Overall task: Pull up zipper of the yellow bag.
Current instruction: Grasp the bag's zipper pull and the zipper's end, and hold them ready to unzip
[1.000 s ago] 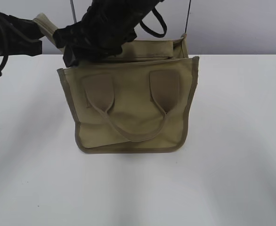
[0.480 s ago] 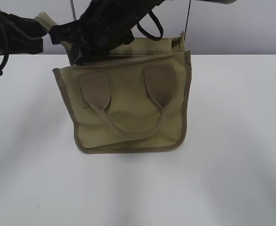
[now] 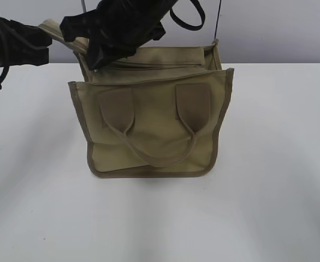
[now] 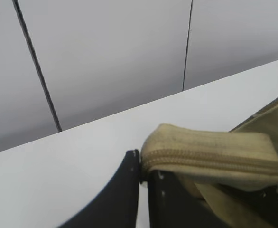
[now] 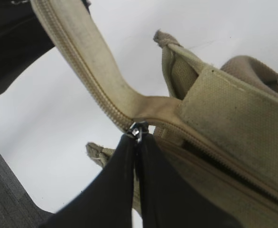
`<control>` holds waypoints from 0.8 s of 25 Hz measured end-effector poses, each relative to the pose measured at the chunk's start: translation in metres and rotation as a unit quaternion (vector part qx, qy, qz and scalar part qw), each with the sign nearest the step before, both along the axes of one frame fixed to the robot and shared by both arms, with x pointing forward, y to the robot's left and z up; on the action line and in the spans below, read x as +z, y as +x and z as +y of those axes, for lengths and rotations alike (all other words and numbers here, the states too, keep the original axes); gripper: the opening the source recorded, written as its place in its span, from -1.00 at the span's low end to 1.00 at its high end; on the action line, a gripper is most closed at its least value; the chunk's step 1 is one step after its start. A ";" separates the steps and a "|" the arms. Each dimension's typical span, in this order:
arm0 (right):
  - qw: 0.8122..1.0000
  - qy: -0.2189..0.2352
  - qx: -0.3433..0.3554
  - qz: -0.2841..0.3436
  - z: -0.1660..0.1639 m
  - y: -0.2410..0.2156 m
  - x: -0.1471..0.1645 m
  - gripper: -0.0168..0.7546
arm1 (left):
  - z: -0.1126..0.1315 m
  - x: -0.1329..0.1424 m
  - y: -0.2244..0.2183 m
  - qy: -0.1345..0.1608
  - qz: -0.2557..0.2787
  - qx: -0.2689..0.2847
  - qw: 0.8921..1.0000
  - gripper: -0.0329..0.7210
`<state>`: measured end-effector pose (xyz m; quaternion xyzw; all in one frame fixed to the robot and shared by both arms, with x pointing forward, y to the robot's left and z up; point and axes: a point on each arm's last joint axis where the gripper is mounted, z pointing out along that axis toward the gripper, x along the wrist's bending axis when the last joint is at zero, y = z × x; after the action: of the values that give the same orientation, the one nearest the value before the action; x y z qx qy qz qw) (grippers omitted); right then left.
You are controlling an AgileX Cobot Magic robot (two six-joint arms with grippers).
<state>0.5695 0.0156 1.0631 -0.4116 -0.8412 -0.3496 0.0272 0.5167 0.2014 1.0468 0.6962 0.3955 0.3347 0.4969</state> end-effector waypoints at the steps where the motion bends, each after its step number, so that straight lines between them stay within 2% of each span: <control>1: 1.000 -0.002 0.003 0.002 0.000 -0.001 0.001 -0.98 | 0.000 0.000 0.000 0.000 0.000 0.000 1.000 -0.85; 12: 0.999 -0.016 0.024 0.028 -0.007 -0.004 0.002 -0.98 | 0.000 -0.005 -0.001 0.021 0.020 0.005 1.000 -0.85; 20: 0.996 0.050 -0.017 0.068 -0.036 0.015 0.017 -0.99 | -0.003 -0.005 -0.003 0.028 0.022 0.000 0.999 -0.85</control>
<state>0.5845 -0.0203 1.0798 -0.4468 -0.8118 -0.3625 0.0992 0.5141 0.1985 1.0414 0.7168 0.3967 0.3301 0.4688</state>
